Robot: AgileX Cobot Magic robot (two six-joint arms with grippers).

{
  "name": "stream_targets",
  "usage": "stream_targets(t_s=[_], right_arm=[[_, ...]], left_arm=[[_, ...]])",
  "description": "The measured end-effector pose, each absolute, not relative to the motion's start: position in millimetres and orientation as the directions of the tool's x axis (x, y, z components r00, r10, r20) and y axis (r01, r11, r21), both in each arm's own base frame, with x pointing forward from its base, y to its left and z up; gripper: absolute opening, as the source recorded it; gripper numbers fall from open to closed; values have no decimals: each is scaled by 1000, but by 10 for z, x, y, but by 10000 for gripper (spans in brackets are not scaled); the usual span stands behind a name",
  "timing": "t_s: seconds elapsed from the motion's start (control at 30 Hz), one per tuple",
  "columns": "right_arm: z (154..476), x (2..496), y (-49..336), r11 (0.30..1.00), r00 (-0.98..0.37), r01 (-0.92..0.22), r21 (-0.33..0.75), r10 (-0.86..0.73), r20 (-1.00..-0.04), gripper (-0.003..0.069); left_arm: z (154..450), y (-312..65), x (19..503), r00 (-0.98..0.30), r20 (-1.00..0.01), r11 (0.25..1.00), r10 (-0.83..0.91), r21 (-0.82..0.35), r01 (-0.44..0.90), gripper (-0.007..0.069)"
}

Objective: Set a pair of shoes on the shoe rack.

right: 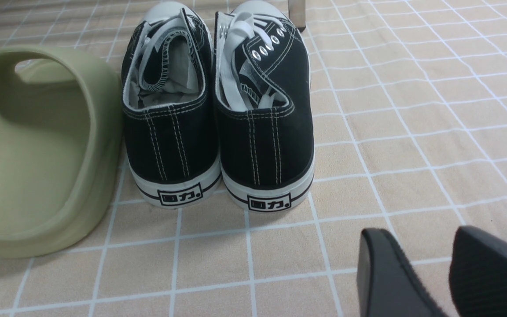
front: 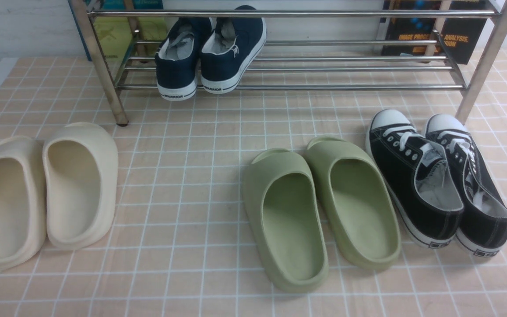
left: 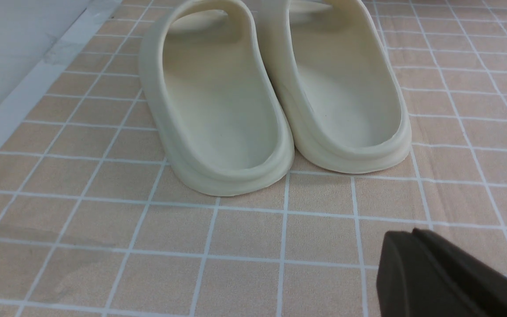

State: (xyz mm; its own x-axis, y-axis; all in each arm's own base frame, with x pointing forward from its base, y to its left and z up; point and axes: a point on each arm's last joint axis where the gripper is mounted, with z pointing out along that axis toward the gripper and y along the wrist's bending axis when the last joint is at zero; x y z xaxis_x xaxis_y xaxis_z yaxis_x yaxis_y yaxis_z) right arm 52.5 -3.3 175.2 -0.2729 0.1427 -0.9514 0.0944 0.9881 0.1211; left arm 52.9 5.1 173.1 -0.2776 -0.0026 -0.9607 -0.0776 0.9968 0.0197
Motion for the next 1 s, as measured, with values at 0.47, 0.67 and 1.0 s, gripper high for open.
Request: stream_targets(t_s=[0.47, 0.67, 1.0], right_arm=[[1752, 525, -33, 988, -273, 94, 121, 143, -951, 240], [1752, 525, -33, 988, -273, 94, 121, 143, -951, 240], [1752, 525, -33, 988, -273, 94, 121, 143, -951, 240]], left_arm=[[1731, 51, 529, -278, -961, 997, -3, 20, -78, 43], [1731, 51, 529, -278, -961, 997, -3, 20, -78, 50], [1731, 51, 529, -278, -961, 997, -3, 20, -78, 57]])
